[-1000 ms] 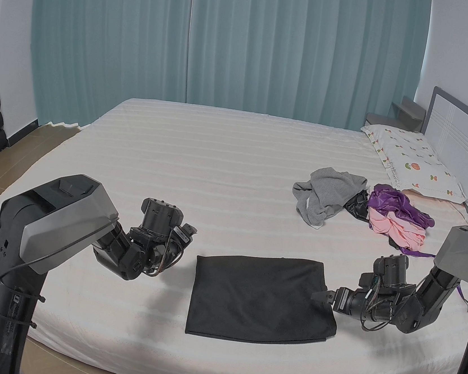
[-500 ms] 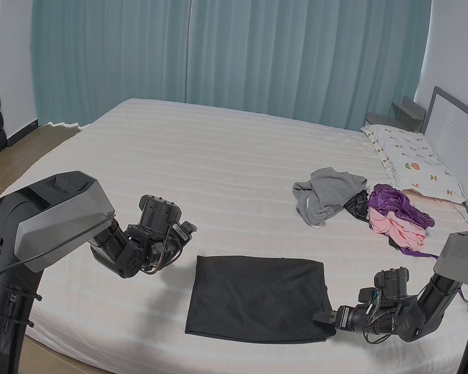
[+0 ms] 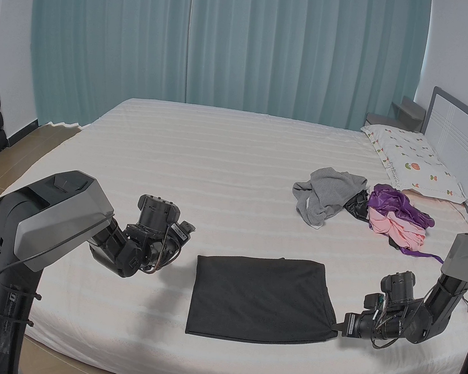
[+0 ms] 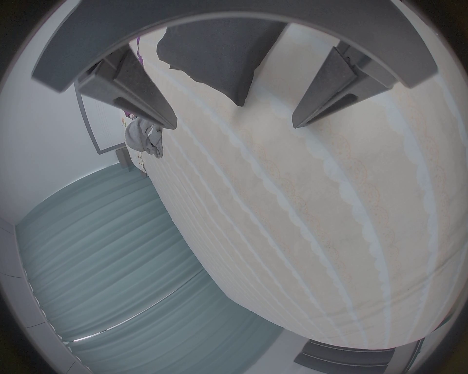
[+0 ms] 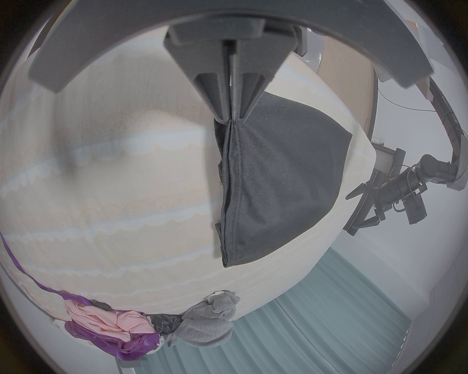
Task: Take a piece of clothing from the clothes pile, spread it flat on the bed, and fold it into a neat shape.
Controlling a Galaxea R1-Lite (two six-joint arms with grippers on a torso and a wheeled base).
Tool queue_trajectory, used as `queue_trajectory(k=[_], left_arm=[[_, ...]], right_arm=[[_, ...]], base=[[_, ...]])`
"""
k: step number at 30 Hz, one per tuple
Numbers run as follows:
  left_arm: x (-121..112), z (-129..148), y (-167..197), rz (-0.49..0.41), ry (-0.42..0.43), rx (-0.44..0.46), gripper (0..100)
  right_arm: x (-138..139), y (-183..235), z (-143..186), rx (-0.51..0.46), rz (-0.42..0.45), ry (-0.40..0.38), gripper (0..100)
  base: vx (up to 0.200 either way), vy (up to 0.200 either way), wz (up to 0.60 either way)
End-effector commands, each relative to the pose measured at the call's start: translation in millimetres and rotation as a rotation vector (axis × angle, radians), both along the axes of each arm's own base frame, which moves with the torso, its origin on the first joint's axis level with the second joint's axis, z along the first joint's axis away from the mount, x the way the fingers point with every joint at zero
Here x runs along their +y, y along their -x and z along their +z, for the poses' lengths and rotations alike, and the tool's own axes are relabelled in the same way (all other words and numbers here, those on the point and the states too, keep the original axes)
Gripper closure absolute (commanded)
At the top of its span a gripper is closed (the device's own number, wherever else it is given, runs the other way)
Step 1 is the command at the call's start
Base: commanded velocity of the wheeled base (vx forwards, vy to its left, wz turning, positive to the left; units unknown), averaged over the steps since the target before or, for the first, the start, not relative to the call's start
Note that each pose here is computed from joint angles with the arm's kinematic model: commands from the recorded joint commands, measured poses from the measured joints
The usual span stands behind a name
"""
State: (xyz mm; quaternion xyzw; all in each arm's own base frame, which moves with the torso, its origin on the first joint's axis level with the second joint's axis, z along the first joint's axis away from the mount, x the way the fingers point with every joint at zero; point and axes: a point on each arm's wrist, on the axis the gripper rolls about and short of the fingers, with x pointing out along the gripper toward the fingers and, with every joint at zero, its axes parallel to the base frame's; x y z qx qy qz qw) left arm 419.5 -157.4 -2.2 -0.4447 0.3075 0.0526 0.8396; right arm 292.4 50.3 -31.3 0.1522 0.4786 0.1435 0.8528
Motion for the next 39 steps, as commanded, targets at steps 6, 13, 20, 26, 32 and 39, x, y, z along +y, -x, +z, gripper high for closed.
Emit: queue_trajectory(k=[6,13,20,26,32,39], left_arm=[[-1.0,0.2,0.0,-0.003,0.000,-0.001,0],[-0.8,-0.3,0.3,-0.005,-0.004,0.001,0],[-1.0,0.4,-0.2,-0.005,-0.002,-0.002,0],[-0.4,-1.6,-0.6,-0.003,-0.006,0.000,0],[-1.0,-1.6,-0.3,-0.006,-0.007,0.000,0],[-2.4,-1.4,0.1,-0.009,-0.006,-0.001,0]], right_arm=[[-1.5,2.1,0.1,-0.002,0.014,0.013,100],[-2.6,-9.3,7.0,-0.056,0.008,0.001,0],[9.1,-61.0,24.7,-0.128,-0.155,-0.152,0],[25.1,-103.6,18.1,-0.163,-0.215,-0.192,0],[33.9,-125.9,4.9,-0.147,-0.275,-0.235,0],[31.8,-140.7,-7.4,-0.134,-0.287,-0.229,0]], base=[[0.000,0.000,0.00],[0.000,0.000,0.00],[0.000,0.000,0.00],[0.000,0.000,0.00],[0.000,0.000,0.00],[0.000,0.000,0.00]])
